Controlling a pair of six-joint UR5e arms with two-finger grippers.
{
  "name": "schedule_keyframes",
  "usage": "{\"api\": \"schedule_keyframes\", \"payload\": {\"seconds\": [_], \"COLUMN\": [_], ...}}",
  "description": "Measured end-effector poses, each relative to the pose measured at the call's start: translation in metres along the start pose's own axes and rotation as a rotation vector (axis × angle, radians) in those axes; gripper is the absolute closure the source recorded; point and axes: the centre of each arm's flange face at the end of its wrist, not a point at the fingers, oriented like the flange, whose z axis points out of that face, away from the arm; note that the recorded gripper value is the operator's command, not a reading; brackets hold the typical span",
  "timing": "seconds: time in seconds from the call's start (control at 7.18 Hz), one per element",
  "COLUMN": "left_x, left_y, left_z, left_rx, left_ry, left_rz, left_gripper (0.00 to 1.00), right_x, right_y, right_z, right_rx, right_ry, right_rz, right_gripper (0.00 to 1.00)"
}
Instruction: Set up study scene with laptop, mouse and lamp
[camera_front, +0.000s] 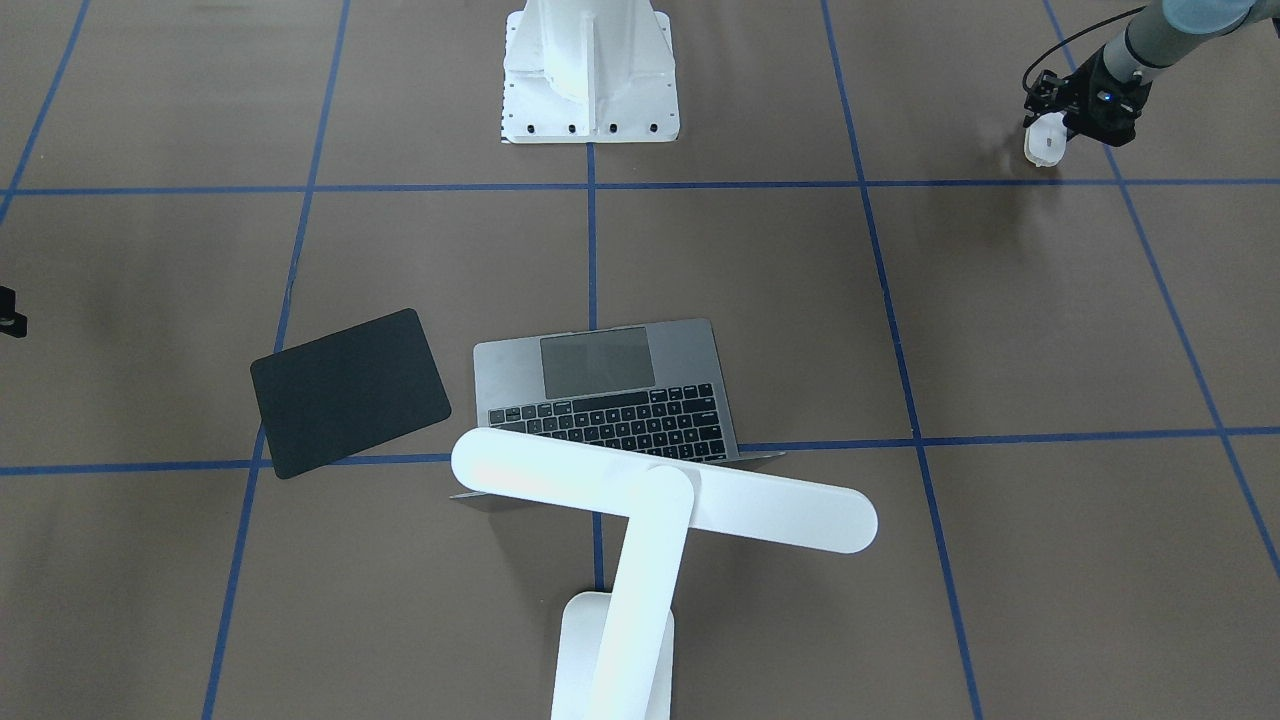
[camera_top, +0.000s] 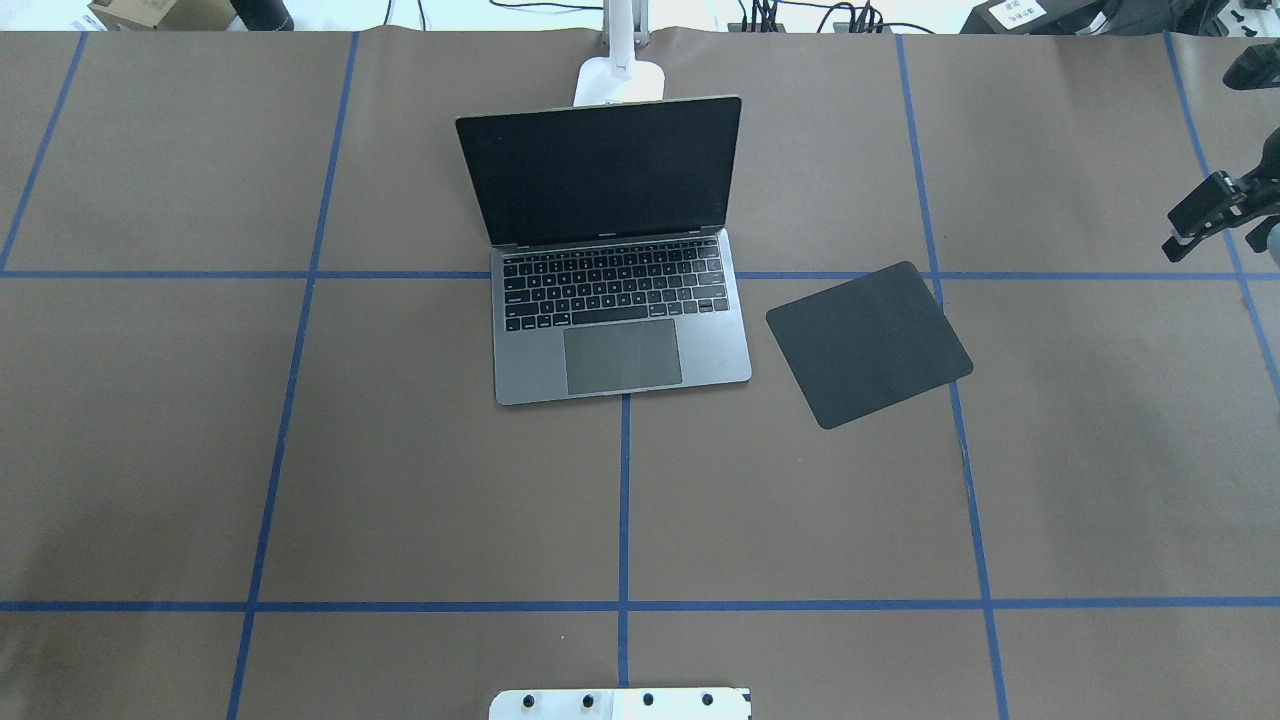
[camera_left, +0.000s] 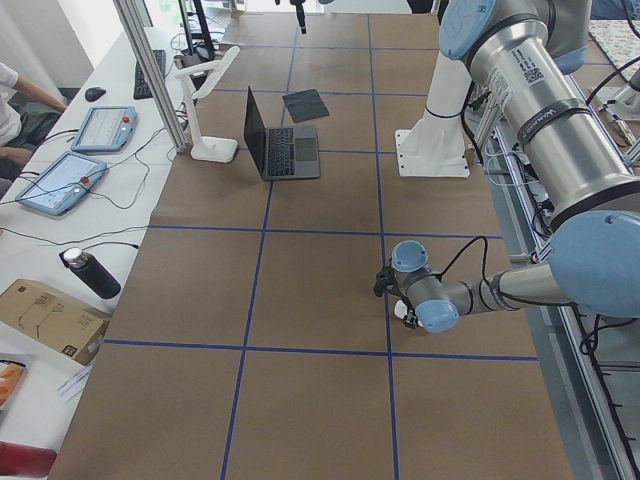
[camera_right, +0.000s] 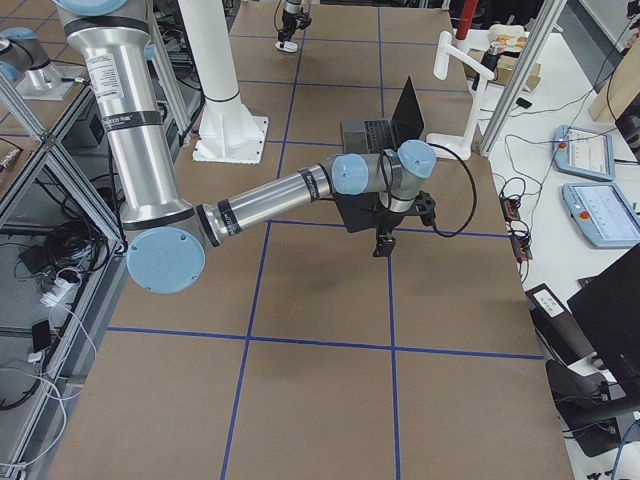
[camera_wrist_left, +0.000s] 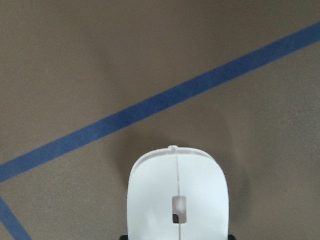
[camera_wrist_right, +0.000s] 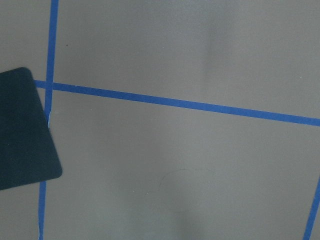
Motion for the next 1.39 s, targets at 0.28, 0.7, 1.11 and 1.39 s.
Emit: {"api": "schedule_keyframes", "payload": {"seconds": [0.28,0.7,1.11,1.39], "left_x": [0.036,0.105,0.188,0.27], "left_y": [-0.02,-0.076,-0.164,-0.235], "left_z": [-0.016,-0.028,-0.065,-0.095], "left_rx": [0.029,0.098,0.202,0.227], "left_ry": [0.078,0.196,0.261,0.281], "left_rz": [-0.004,-0.033,-0.035,-0.067], "left_gripper": [0.38,0.39,0.39,0.39], "right_x": [0.0,0.002,0.004,0.005], "right_y": [0.0,-0.001,-0.004,-0.005], "right_z": [0.001,0.002,0.006,0.006], "right_rx": [0.0,0.002,0.0,-0.001], "right_ry": [0.0,0.0,0.0,-0.001], "right_rz": [0.0,-0.002,-0.002,-0.002], "right_gripper": [0.02,0.02,0.02,0.02]}}
